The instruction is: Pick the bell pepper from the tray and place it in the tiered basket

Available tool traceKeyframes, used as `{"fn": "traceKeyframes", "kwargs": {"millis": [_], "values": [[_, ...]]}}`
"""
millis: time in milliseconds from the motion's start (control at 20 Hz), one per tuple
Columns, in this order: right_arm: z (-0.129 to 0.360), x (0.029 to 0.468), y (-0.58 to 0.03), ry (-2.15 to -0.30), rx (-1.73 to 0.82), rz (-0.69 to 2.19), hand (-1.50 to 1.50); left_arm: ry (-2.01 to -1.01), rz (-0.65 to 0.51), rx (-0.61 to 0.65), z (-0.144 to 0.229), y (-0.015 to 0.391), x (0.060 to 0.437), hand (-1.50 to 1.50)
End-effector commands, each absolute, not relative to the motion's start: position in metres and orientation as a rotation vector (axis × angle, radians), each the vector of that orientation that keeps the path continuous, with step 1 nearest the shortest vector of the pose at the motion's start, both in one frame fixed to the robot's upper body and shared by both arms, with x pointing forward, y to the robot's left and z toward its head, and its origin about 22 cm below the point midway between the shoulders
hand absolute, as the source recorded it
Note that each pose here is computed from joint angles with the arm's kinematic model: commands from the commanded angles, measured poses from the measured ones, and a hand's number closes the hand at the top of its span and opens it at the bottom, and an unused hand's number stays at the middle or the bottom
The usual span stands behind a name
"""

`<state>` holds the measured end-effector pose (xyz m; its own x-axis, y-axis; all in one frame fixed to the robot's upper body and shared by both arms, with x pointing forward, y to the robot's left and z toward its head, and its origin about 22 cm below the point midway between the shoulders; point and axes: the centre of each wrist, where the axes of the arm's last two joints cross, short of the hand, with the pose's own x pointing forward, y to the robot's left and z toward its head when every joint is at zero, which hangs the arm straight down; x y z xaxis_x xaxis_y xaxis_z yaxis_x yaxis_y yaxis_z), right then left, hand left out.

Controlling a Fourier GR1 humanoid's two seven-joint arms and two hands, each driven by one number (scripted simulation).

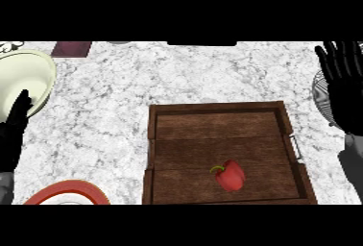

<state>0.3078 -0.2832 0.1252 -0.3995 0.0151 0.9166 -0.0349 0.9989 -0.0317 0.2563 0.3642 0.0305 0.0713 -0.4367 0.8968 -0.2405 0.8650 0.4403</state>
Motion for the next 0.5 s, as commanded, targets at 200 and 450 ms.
{"fn": "traceKeyframes", "kwargs": {"millis": [200, 450], "values": [[0.105, 0.265, -0.224, -1.912, 0.313, 0.327, 1.5, -1.563, -0.216, 0.549, 0.038, 0.333, 0.278, 0.0], [0.041, 0.241, -0.284, -1.721, -0.391, 0.126, -1.5, -1.515, -0.187, 0.498, 0.033, 0.338, 0.266, 0.0]]}}
